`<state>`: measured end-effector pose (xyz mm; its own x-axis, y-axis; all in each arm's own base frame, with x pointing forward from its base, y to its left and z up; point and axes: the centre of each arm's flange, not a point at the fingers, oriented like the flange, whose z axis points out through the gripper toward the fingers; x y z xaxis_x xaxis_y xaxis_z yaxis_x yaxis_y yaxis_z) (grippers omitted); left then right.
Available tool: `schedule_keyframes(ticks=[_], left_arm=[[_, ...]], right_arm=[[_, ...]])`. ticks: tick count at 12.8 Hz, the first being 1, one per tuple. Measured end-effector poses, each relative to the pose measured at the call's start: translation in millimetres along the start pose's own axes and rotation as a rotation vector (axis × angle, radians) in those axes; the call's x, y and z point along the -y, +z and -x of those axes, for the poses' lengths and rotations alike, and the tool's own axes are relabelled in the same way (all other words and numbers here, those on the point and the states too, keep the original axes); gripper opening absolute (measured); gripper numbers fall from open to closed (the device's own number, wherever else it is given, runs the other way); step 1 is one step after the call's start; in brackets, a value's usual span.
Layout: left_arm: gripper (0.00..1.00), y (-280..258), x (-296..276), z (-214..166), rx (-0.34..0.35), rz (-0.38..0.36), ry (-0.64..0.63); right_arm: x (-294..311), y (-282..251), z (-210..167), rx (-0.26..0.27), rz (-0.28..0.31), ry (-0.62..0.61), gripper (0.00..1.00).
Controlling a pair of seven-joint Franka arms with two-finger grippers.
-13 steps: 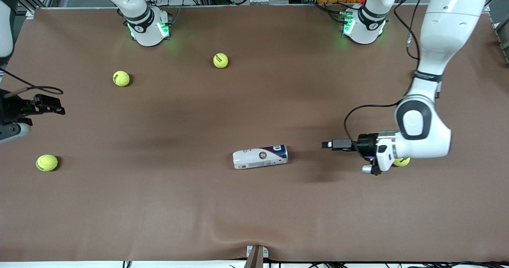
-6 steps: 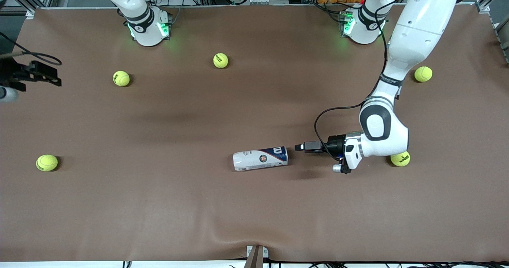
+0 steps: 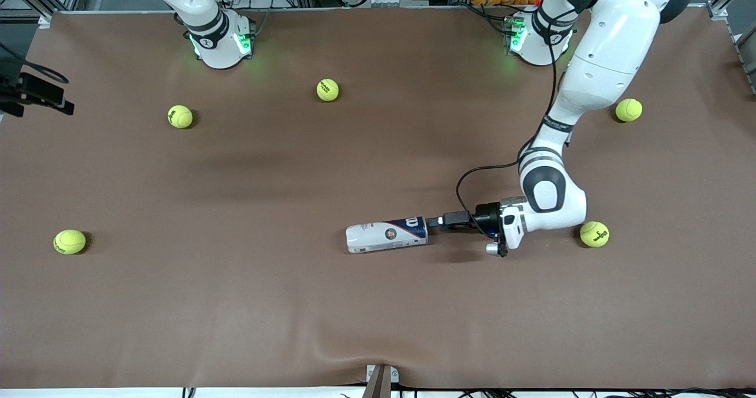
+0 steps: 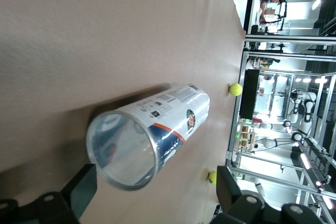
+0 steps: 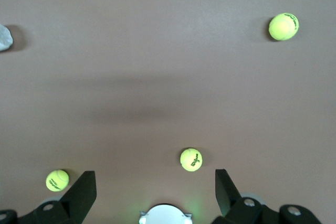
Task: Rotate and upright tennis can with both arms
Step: 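Grasp the can's open end with the left gripper, then lift and rotate the can upright with the left gripper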
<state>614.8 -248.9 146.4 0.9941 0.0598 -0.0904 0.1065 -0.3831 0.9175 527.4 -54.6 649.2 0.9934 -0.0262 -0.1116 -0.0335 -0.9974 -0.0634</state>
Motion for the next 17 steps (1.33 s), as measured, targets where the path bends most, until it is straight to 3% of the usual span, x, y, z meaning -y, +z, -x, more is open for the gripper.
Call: schedule_keyframes(ticks=[4, 6, 9, 11, 15, 17], left_arm=[[0.95, 10.1, -3.1, -0.2, 0.002, 0.011, 0.002], [0.74, 13.3, -0.2, 0.0, 0.006, 0.011, -0.001], [0.75, 25.6, 5.1, -1.5, 0.015, 0.012, 0.000], [0.52, 26.8, 5.1, -3.2, 0.015, 0.014, 0.004], [0.09, 26.4, 2.2, -5.2, 0.012, 0.017, 0.010], [0.07, 26.5, -2.1, -7.4, 0.012, 0.025, 0.017]], right_arm=[[8.2, -8.4, 3.0, -0.032, 0.005, 0.001, 1.00], [11.9, -10.6, 2.5, -0.041, 0.017, -0.006, 1.00], [14.2, -16.7, 2.3, -0.061, 0.026, -0.010, 1.00], [13.7, -17.1, 1.9, -0.065, 0.030, -0.010, 1.00], [8.5, -22.8, -3.8, -0.123, 0.038, 0.000, 1.00], [7.4, -21.8, -4.7, -0.122, 0.038, 0.009, 1.00]])
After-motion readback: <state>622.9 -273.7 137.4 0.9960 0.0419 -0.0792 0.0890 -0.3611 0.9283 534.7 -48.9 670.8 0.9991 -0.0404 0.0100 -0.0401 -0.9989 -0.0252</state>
